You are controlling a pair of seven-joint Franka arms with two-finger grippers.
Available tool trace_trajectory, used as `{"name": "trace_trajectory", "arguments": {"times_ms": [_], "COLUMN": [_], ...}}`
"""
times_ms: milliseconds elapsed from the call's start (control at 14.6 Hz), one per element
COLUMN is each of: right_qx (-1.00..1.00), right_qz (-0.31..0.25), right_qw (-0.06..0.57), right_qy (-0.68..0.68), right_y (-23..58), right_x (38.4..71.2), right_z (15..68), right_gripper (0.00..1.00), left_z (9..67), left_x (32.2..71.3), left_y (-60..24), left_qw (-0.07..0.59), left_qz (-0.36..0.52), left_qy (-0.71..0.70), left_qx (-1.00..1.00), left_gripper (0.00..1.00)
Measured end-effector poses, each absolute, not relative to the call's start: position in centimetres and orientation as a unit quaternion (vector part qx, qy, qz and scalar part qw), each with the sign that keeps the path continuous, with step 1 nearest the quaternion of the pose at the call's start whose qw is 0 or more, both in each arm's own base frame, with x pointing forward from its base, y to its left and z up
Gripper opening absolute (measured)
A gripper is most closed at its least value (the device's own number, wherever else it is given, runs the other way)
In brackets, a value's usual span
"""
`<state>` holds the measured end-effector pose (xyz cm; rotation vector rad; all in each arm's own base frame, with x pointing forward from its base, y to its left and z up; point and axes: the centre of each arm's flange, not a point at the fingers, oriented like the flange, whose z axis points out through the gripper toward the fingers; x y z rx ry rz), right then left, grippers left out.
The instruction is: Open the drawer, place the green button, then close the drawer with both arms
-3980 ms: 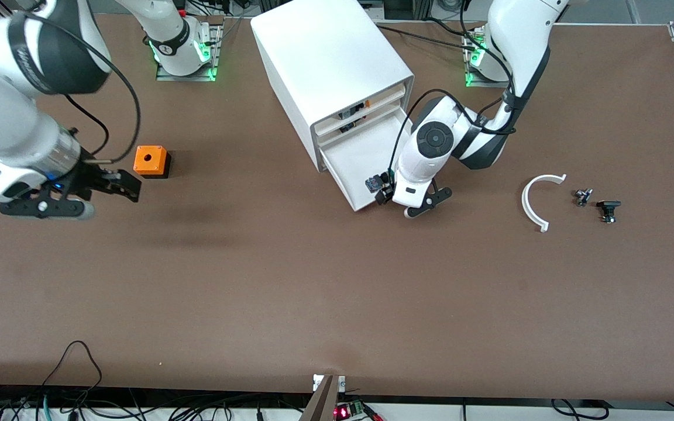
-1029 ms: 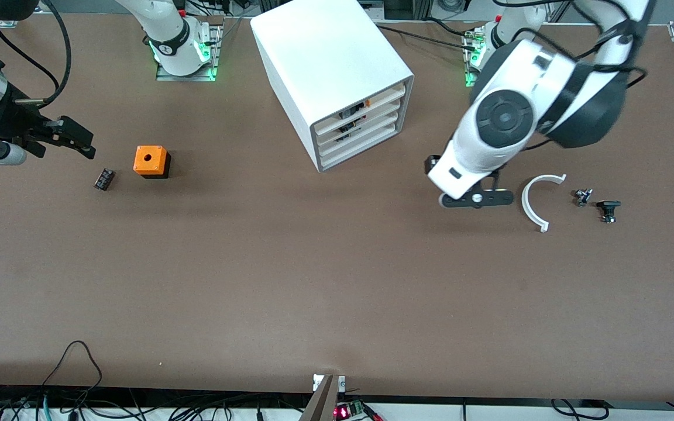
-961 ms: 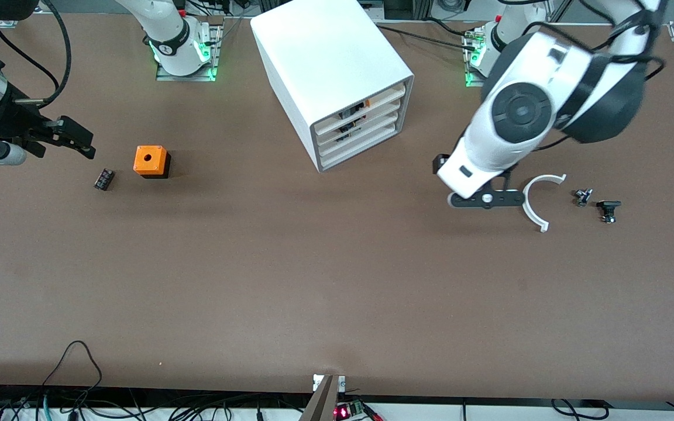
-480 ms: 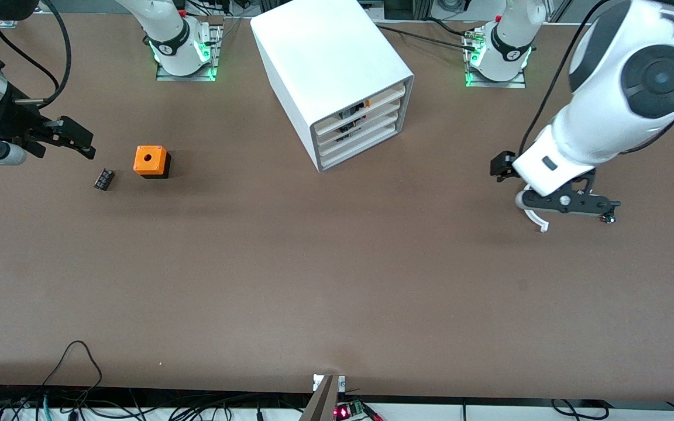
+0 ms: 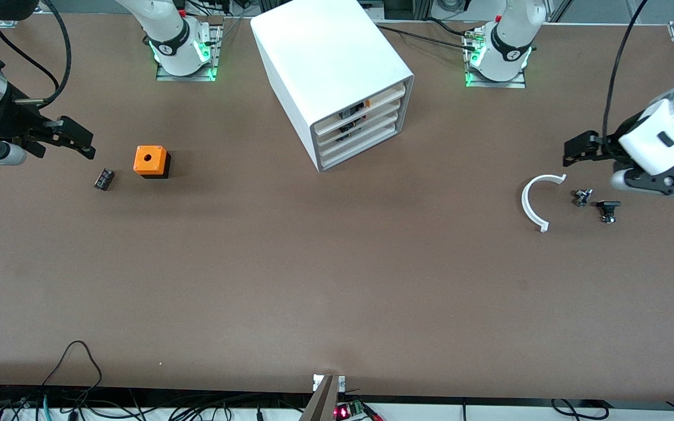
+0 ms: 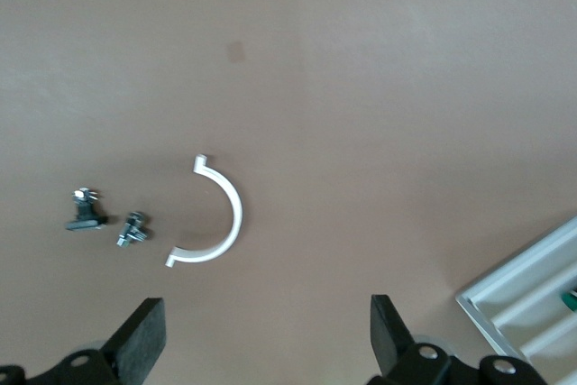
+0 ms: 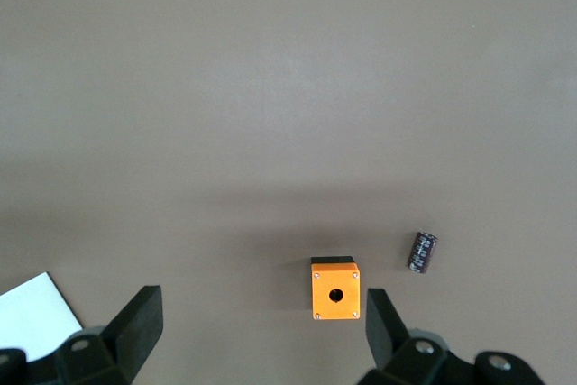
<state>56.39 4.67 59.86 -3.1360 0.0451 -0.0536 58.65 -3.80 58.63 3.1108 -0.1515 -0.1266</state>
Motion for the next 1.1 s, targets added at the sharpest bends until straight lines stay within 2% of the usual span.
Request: {"name": "trace_trajectory", "arguments": {"times_ms": [480, 1098], "right_qx": [-1.000, -1.000], "right_qz": [-0.017, -0.015], "right_qw": [0.002, 0.002], "right_qy": [0.014, 0.014], "right_y": [4.7, 4.7], "right_x": [56.4, 56.5], "right_z": [59.8, 59.6], "right_gripper": [1.00, 1.00], "left_z": [59.4, 59.2], "left_x": [55.2, 55.1], "left_y": [-4.9, -6.2], "left_qw": [-0.020, -0.020], "left_qz": [-0.013, -0.013], "left_qy": [-0.072, -0.084], "left_qx": [0.997, 0.996], "left_gripper": [1.00, 1.00]}}
